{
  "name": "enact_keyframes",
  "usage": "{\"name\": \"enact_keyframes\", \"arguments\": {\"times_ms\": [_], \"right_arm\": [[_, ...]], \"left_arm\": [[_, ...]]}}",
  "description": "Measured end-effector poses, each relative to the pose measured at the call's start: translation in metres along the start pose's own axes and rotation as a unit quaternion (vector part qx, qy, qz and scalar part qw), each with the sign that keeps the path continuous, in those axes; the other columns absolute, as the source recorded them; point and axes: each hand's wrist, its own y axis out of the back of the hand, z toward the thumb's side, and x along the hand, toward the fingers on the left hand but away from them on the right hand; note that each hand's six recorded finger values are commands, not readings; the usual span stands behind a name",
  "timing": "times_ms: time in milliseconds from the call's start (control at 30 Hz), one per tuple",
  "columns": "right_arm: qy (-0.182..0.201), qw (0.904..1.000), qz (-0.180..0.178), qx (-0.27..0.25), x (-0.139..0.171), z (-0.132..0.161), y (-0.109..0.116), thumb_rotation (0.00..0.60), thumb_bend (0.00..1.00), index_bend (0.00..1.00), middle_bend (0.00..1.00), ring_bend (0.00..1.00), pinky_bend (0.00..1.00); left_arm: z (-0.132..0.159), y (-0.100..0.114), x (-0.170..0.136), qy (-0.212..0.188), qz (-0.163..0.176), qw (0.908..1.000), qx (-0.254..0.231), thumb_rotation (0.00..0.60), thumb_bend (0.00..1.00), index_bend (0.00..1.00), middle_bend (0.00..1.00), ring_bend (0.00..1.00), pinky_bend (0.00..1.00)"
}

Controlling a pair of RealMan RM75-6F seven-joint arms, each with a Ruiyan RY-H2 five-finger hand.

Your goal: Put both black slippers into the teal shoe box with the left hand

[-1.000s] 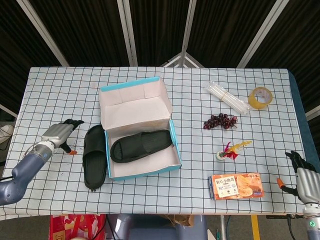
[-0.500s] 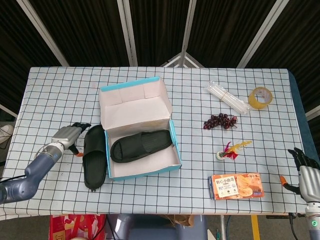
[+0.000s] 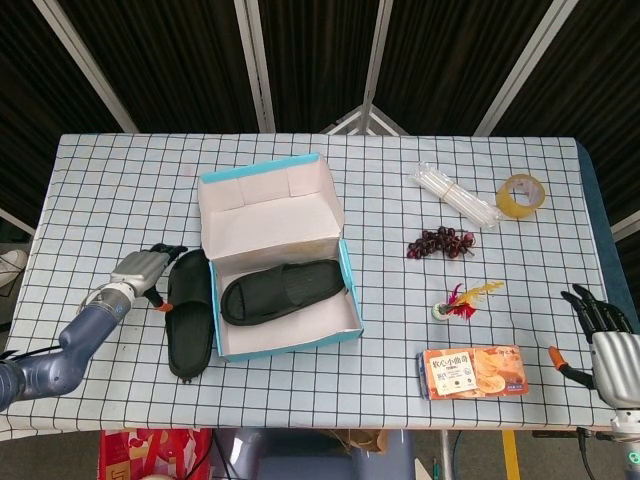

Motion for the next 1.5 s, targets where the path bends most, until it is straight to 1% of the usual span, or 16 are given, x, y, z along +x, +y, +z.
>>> {"name": "enact_keyframes", "arguments": {"times_ms": [133,400,700,933,1233,1333,1467,1500], "right_arm": [[-0.001,1.0,0.002,0.001,0.001,0.0,0.0,0.6,0.31,0.15,0.11,0.18,0.17],[-0.008,1.0,0.002,0.002,-0.001,-0.001,0.002,0.6,0.31,0.15,0.11,0.18,0.17],[-0.015,0.9999,0.002,0.003,-0.002,-0.004,0.004,0.6,0.31,0.15,0.11,0.18,0.17],[-0.016,0.9998,0.005,0.003,-0.002,-0.005,0.005,0.6,0.31,0.15,0.11,0.18,0.17],[-0.02,0.9998,0.005,0.002,-0.001,-0.005,0.006,0.6,0.31,0.15,0.11,0.18,0.17],[-0.02,0.9998,0.006,0.003,-0.001,-0.006,0.006,0.6,0.31,0.15,0.11,0.18,0.17],[-0.022,0.9997,0.006,0.003,-0.002,-0.006,0.006,0.6,0.31,0.15,0.11,0.18,0.17],[-0.021,0.9998,0.006,0.003,-0.002,-0.006,0.006,0.6,0.31,0.15,0.11,0.18,0.17]], "left_arm": [[0.001,-0.001,0.002,0.0,-0.002,1.0,0.001,0.6,0.13,0.07,0.09,0.0,0.14],[0.01,-0.004,0.006,-0.011,-0.002,0.9999,0.001,0.6,0.13,0.08,0.18,0.0,0.14],[0.022,-0.004,0.009,-0.023,0.002,0.9997,0.004,0.6,0.13,0.09,0.18,0.0,0.14],[0.028,-0.004,0.007,-0.026,0.001,0.9996,0.011,0.6,0.13,0.09,0.15,0.0,0.14],[0.03,-0.007,0.009,-0.023,0.001,0.9996,0.015,0.6,0.13,0.09,0.21,0.0,0.14],[0.031,-0.008,0.01,-0.023,0.002,0.9996,0.019,0.6,0.18,0.13,0.25,0.0,0.14],[0.032,-0.007,0.01,-0.024,0.006,0.9995,0.02,0.6,0.3,0.29,0.34,0.02,0.14],[0.033,-0.006,0.01,-0.024,0.01,0.9994,0.021,0.6,0.32,0.31,0.36,0.02,0.14]]}}
